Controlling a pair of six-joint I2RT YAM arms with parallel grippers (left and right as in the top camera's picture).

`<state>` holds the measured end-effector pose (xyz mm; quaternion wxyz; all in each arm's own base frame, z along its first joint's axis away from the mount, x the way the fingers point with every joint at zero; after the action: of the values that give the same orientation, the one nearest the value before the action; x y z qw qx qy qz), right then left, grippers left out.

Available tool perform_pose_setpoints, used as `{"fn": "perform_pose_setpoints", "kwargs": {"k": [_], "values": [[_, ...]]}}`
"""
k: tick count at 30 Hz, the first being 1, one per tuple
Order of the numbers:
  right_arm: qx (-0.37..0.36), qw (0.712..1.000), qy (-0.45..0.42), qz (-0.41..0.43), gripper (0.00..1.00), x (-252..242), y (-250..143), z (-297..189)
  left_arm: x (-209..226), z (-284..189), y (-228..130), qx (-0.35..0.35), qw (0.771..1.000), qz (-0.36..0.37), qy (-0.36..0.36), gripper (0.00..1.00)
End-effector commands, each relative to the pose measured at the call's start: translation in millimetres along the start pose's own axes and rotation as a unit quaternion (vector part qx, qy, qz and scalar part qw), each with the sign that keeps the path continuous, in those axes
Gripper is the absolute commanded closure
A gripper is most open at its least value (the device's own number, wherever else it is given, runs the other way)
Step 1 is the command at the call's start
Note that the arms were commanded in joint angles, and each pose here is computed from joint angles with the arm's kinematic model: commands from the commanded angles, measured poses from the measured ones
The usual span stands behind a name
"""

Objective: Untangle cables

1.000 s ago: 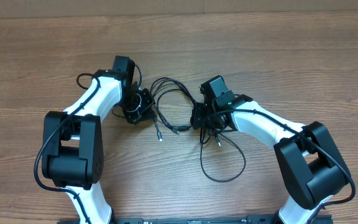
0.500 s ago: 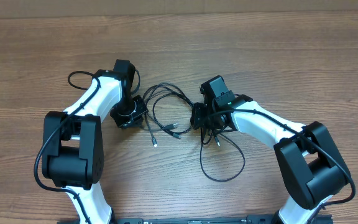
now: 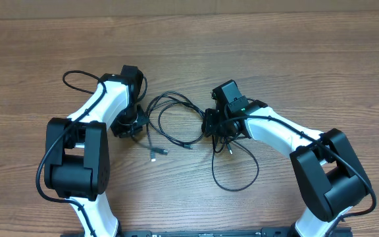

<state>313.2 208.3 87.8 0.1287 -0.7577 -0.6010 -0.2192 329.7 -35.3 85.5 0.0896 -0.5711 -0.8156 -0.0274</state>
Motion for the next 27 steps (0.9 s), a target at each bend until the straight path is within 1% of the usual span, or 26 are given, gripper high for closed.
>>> {"fn": "perform_pose_setpoints", "kwargs": {"k": [1, 2, 3, 7, 11, 14, 15, 19, 24, 26, 27], "values": [[-0.002, 1.0, -0.006, 0.0, 0.96, -2.7, -0.8, 2.2, 10.7, -8.7, 2.6, -0.031, 0.998, -0.012, 0.044, 0.62], [-0.002, 1.0, -0.006, 0.0, 0.96, -2.7, -0.8, 2.2, 10.8, -8.7, 2.2, -0.03, 0.998, -0.012, 0.044, 0.56], [-0.002, 1.0, -0.006, 0.0, 0.96, -2.7, -0.8, 2.2, 10.5, -8.7, 1.8, -0.028, 0.999, -0.012, 0.042, 0.53], [-0.002, 1.0, -0.006, 0.0, 0.96, -2.7, -0.8, 2.2, 2.9, -13.9, -0.2, -0.003, 1.0, 0.015, -0.005, 0.5], [-0.005, 1.0, -0.009, 0.0, 0.96, -3.2, -0.2, 2.2, -5.4, -34.6, 5.4, 0.01, 0.994, 0.08, -0.069, 0.4], [-0.004, 1.0, -0.009, 0.0, 0.96, -3.2, -0.3, 2.2, -5.9, -58.4, 8.5, 0.019, 0.991, 0.091, -0.095, 0.38], [-0.005, 1.0, -0.009, 0.0, 0.96, -3.1, -0.1, 2.1, -8.3, -73.4, 9.5, 0.022, 0.989, 0.092, -0.112, 0.38], [-0.006, 1.0, -0.01, 0.0, 0.96, -3.3, 0.0, 2.2, -22.3, -87.3, 5.3, 0.034, 0.98, 0.102, -0.169, 0.38], [-0.006, 1.0, -0.01, 0.0, 0.96, -3.5, 0.1, 2.1, -33.0, -79.2, -5.4, 0.044, 0.979, 0.121, -0.16, 0.39], [-0.006, 1.0, -0.01, 0.0, 0.96, -3.3, 0.1, 2.1, -36.3, -75.4, -10.3, 0.05, 0.978, 0.127, -0.156, 0.33], [-0.006, 1.0, -0.01, 0.0, 0.96, -3.4, 0.0, 2.2, -38.0, -73.8, -12.3, 0.052, 0.978, 0.131, -0.154, 0.33]]}}
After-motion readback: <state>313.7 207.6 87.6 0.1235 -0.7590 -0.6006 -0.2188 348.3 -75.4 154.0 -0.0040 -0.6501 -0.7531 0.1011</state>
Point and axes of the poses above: each gripper's point midway between its finger pads, its own z axis out along the fingers, its own x axis along the line the jaws close on, y = z × x, the point moved 8 cm from there along -z, back along the fingers, and after that the axes turned 9 degrees about z, right-handed, at the moved point
